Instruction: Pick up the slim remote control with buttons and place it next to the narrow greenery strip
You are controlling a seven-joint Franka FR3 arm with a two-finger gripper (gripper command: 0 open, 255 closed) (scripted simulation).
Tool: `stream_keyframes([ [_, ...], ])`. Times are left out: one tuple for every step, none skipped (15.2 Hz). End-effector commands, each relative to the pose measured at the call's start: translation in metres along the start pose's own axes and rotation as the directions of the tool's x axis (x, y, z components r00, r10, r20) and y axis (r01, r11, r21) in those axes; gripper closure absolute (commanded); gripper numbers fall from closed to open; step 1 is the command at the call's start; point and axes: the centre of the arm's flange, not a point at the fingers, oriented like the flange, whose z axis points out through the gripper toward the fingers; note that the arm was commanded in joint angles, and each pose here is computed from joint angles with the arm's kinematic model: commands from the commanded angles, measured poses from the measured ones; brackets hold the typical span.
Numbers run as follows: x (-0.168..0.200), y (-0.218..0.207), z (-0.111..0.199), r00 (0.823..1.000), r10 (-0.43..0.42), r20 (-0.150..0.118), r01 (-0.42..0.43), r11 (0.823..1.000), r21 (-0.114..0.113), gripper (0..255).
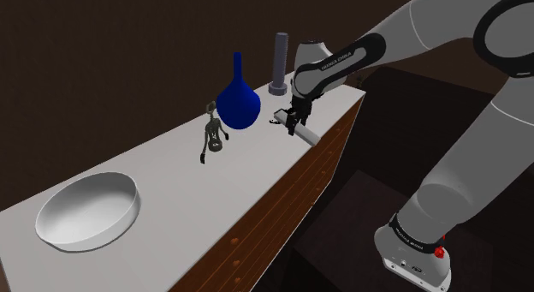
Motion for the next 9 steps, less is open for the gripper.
stream_keyframes([
  [0.0,0.001,0.0,1.0,0.0,0.0,0.0,1.0,0.0,0],
  [0.0,0.001,-0.013,1.0,0.0,0.0,0.0,1.0,0.0,0],
  [0.0,0.001,-0.026,1.0,0.0,0.0,0.0,1.0,0.0,0],
  [0.0,0.001,-0.039,1.0,0.0,0.0,0.0,1.0,0.0,0],
  [0.0,0.001,-0.05,1.0,0.0,0.0,0.0,1.0,0.0,0],
  [0.0,0.001,-0.05,1.0,0.0,0.0,0.0,1.0,0.0,0],
  [0.0,0.001,-0.05,1.0,0.0,0.0,0.0,1.0,0.0,0],
  [0.0,0.001,-0.05,1.0,0.0,0.0,0.0,1.0,0.0,0],
  [0.0,0.001,-0.05,1.0,0.0,0.0,0.0,1.0,0.0,0],
])
